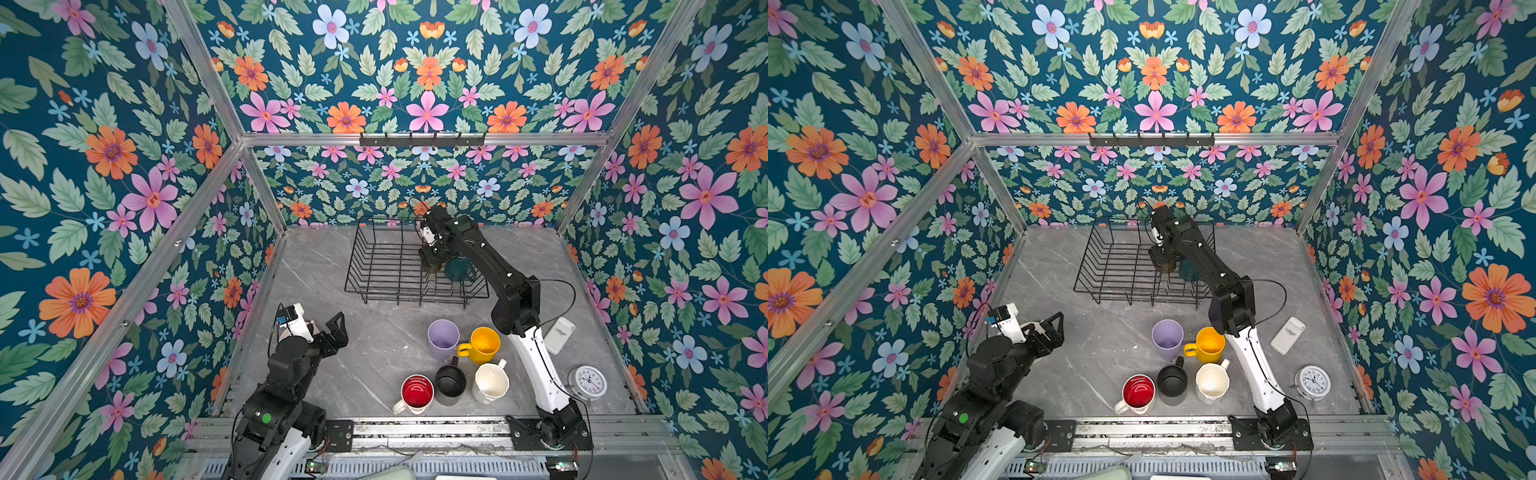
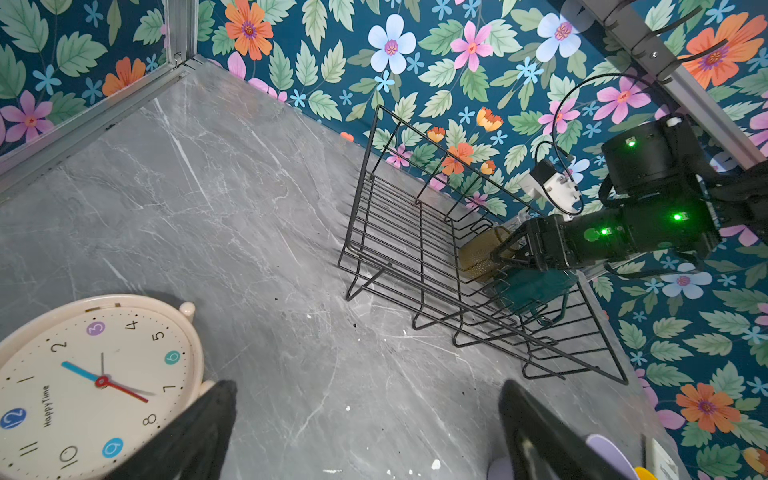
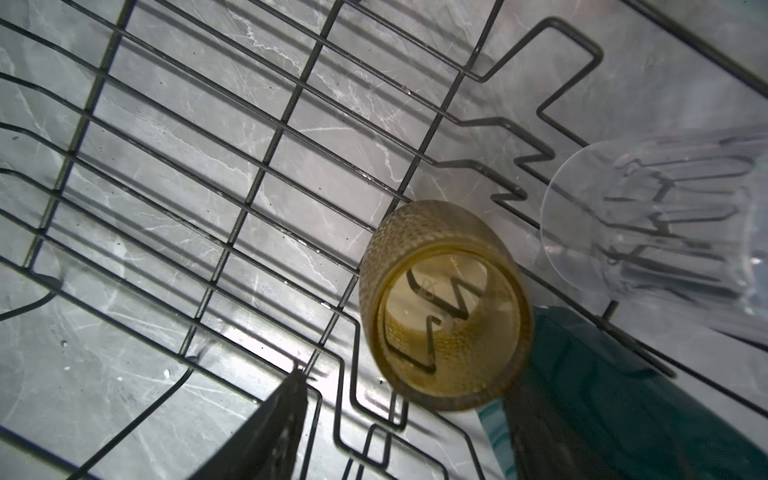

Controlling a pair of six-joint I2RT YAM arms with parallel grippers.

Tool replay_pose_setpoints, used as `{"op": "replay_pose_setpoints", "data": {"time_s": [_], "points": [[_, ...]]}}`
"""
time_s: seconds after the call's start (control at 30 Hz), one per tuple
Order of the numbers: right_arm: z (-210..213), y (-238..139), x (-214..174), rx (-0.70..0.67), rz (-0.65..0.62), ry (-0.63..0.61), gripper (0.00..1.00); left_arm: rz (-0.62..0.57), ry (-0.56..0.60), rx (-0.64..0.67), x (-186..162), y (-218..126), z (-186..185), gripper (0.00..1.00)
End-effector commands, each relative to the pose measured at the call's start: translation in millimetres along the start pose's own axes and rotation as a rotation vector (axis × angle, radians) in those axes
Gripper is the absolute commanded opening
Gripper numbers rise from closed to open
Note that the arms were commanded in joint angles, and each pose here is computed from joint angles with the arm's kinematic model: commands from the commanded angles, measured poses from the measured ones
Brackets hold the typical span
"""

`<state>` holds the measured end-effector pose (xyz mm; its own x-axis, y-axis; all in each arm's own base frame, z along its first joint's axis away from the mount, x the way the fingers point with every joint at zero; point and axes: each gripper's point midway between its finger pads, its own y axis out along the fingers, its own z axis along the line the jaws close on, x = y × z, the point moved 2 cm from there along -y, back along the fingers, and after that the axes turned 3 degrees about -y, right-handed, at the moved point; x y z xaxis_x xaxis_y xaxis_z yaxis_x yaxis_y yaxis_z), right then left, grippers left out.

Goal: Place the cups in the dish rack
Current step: 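Open the right gripper and release the gold tumbler in the rack, then raise the right gripper out of the rack and draw it back toward the cups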

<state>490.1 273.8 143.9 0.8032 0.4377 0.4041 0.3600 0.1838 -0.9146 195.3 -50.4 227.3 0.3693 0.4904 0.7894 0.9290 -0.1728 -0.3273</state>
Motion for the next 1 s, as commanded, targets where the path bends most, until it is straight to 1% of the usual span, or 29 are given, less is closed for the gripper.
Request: {"op": "replay_pose_setpoints", "data": {"time_s": [0.0, 0.17, 0.33, 0.57, 0.7, 0.87, 0.97], "points": [[4, -17, 5, 0.014, -0.029, 0.003, 0.75, -0.027, -0.011, -0.023, 8, -2, -5, 1.0], [9, -47, 17, 0.043, -0.096, 0.014, 0.75, -0.03, -0.015, -0.021, 9, -3, -5, 1.0], [18, -87, 26, 0.092, -0.179, 0.031, 0.74, -0.029, -0.024, -0.024, 10, -4, -7, 1.0], [32, -133, 12, 0.134, -0.284, 0.061, 0.75, -0.037, -0.037, -0.031, 13, -9, -8, 1.0], [32, -156, -13, 0.154, -0.352, 0.107, 0.75, -0.044, -0.052, -0.039, 15, -11, -9, 1.0], [25, -177, -58, 0.147, -0.392, 0.158, 0.78, -0.052, -0.066, -0.05, 17, -11, -11, 1.0], [22, -181, -86, 0.142, -0.406, 0.187, 0.81, -0.05, -0.069, -0.057, 19, -8, -14, 1.0]]}}
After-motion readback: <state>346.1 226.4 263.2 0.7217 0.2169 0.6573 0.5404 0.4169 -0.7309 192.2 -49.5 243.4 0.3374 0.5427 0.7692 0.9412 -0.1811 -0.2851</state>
